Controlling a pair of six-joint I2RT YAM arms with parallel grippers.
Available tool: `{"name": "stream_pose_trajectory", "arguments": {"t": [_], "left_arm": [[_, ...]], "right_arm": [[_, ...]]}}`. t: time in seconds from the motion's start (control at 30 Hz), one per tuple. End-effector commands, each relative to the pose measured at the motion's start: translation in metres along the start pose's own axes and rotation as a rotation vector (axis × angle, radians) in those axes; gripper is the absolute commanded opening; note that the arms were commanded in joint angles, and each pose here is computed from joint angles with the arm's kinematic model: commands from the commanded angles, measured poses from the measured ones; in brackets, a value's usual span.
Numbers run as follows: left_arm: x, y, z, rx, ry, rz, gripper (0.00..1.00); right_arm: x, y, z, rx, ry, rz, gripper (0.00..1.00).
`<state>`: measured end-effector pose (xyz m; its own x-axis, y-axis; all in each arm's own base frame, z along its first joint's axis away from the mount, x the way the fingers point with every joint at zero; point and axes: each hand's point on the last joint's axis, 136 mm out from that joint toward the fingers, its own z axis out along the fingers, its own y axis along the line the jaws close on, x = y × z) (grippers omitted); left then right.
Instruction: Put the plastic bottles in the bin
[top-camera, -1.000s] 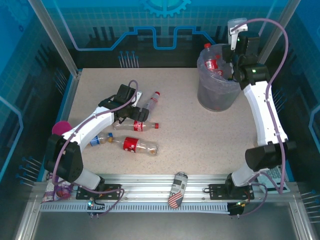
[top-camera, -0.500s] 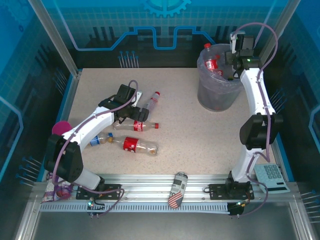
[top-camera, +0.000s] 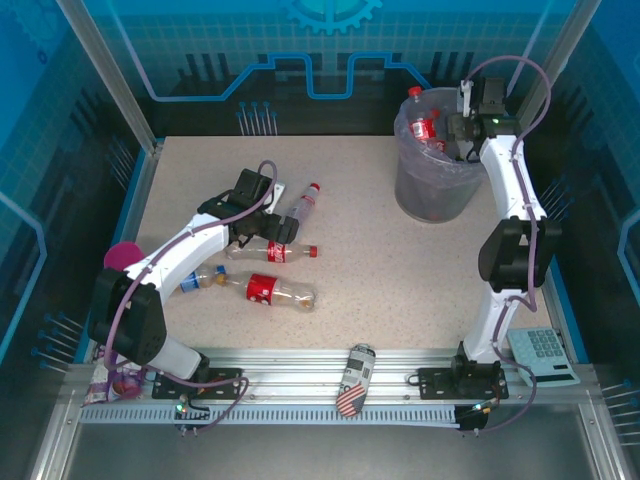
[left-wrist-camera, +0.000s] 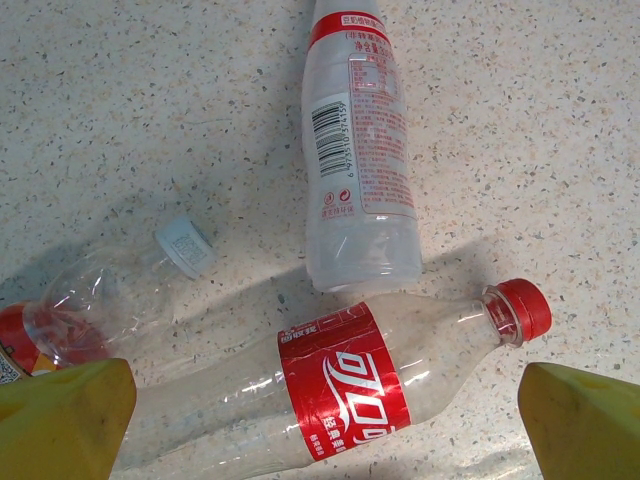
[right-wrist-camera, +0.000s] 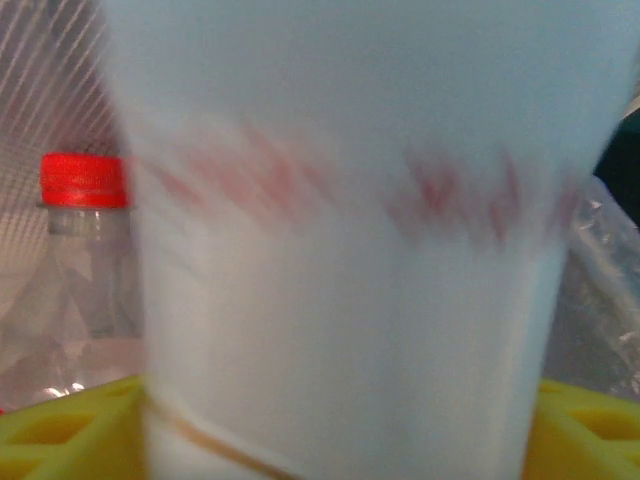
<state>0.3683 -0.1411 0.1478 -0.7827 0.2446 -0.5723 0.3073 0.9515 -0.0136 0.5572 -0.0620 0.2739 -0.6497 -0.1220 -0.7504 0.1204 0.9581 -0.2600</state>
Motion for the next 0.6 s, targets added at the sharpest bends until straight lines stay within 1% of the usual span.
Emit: {"name": "stream_pose_trajectory", "arguments": {"t": [0.0, 0.17, 0.33, 0.43, 0.57], "left_arm": [[-0.011, -0.002, -0.014, 0.000, -0.029, 0.022, 0.99], [-0.011, -0.002, -0.015, -0.002, -0.031, 0.022, 0.99], [-0.011, -0.002, -0.015, -0.001, -0.031, 0.023, 0.99], [-0.011, -0.002, -0.015, -0.001, -0.031, 0.022, 0.99], [-0.010, -0.002, -0.013, -0.002, -0.026, 0.023, 0.99]], "right_arm": [[0.004, -0.004, 0.005, -0.009, 0.021, 0.012, 0.85], [0.001, -0.004, 0.003, -0.015, 0.019, 0.013, 0.91], [-0.004, -0.005, -0.002, -0.016, 0.013, 0.010, 0.95], [-0.008, -0.006, -0.008, -0.024, 0.005, 0.011, 0.96], [-0.019, -0.003, -0.028, -0.048, -0.011, 0.008, 0.99]]}}
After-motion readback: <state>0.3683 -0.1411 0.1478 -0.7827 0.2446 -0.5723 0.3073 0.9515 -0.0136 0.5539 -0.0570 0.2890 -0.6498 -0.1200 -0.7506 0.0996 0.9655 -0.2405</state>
